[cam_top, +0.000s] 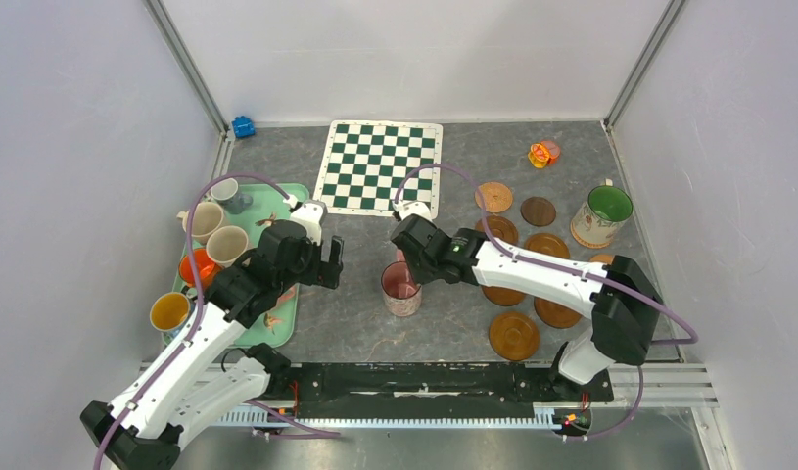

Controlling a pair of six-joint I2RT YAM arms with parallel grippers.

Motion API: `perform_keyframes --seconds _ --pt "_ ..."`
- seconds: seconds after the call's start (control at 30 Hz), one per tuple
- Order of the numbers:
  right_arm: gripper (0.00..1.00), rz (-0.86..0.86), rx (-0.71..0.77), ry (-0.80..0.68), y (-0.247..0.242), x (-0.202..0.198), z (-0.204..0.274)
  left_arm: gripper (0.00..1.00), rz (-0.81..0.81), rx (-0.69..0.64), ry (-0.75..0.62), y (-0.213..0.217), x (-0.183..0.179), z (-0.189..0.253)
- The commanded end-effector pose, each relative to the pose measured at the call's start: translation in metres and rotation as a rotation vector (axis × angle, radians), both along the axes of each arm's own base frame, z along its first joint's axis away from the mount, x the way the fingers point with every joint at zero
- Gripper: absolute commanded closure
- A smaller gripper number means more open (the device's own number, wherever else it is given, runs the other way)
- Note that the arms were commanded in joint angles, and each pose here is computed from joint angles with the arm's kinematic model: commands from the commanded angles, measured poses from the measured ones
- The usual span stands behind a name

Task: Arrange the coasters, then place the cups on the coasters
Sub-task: Pick up the cup at the center of the board.

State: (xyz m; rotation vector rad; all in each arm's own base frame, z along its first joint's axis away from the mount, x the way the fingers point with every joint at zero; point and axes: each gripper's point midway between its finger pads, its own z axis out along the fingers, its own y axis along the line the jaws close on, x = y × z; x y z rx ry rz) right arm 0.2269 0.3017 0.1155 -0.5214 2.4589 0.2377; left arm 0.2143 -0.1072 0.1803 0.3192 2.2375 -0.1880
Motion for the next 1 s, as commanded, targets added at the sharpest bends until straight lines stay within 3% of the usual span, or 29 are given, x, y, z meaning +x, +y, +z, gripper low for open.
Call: perform_keyframes --seconds 0.0,0.23,0.53,0.87,0.97 --pt "1.00 -0.049 0.045 -0.070 0.009 0.018 0.031 0.00 0.011 0.004 -0.052 0.002 0.008 0.009" --pt "1.00 -0.152 0.100 -0.143 -0.024 0.033 0.065 0.00 0.006 0.005 -0.047 0.001 0.008 0.008" --pt "1.00 -0.388 0.112 -0.254 -0.116 0.063 0.101 0.00 -0.005 0.007 -0.035 -0.001 0.008 0.006" --pt "1.00 -0.645 -0.002 -0.307 -0.240 0.093 0.112 0.00 -0.017 -0.001 -0.033 -0.003 0.006 0.007" --pt "1.00 -0.628 0.056 -0.295 -0.249 0.104 0.107 0.00 -0.030 -0.010 -0.027 -0.006 0.005 0.006"
